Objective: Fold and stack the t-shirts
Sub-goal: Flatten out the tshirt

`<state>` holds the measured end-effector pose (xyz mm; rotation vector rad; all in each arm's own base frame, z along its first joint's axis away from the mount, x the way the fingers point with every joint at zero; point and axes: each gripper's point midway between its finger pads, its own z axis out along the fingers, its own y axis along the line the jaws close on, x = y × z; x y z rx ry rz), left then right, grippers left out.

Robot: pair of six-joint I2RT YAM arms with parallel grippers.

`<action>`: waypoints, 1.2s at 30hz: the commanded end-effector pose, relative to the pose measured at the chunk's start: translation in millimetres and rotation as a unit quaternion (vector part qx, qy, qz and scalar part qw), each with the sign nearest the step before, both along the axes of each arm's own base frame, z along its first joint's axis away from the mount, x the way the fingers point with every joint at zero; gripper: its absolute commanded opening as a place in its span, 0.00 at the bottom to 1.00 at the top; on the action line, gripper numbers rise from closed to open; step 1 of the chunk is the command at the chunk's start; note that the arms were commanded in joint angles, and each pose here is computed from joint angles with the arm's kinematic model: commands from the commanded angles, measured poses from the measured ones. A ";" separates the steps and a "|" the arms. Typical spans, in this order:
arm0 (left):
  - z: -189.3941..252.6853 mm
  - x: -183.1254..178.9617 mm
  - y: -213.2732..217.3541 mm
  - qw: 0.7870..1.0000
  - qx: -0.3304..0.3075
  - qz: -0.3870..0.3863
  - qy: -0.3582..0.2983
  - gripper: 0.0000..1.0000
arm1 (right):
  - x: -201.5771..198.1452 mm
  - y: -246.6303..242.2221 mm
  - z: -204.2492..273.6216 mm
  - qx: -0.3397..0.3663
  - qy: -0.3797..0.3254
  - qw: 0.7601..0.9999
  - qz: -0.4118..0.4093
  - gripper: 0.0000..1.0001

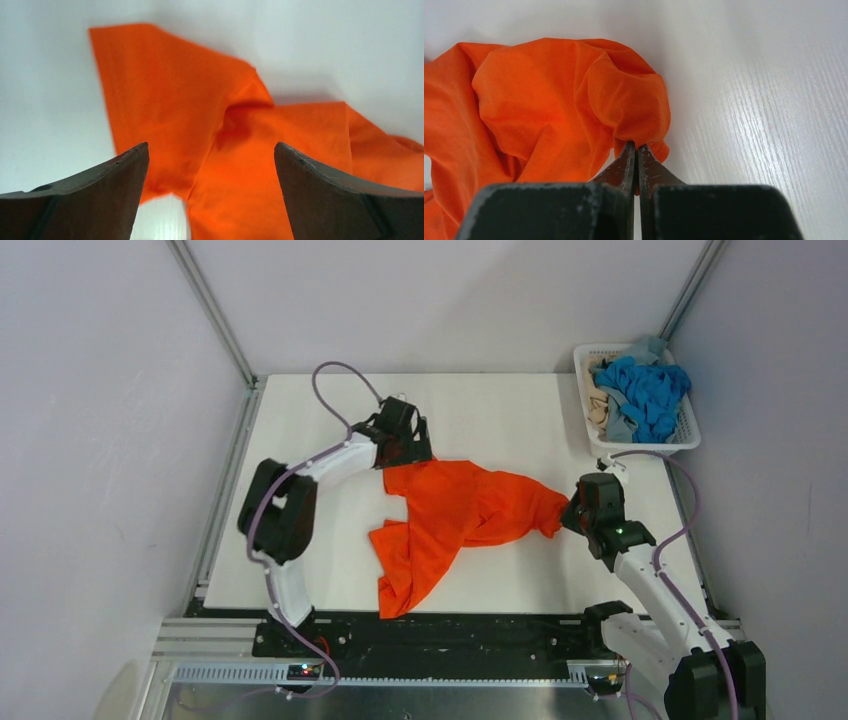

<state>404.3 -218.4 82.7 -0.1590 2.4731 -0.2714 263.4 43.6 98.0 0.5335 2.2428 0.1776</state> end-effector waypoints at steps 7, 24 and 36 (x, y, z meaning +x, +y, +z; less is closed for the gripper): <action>-54.0 38.7 -25.0 0.997 -0.024 -0.038 0.057 0.62 | 6.1 1.7 9.6 0.009 -0.028 1.000 0.006 0.03; 268.3 -49.2 73.3 0.950 -0.063 0.040 -0.303 0.00 | -21.9 15.1 219.1 0.017 -0.272 0.956 0.105 0.00; 459.9 -266.0 151.0 0.790 -0.230 -0.028 -0.567 0.00 | -174.6 60.4 435.2 0.077 -0.529 0.791 0.298 0.00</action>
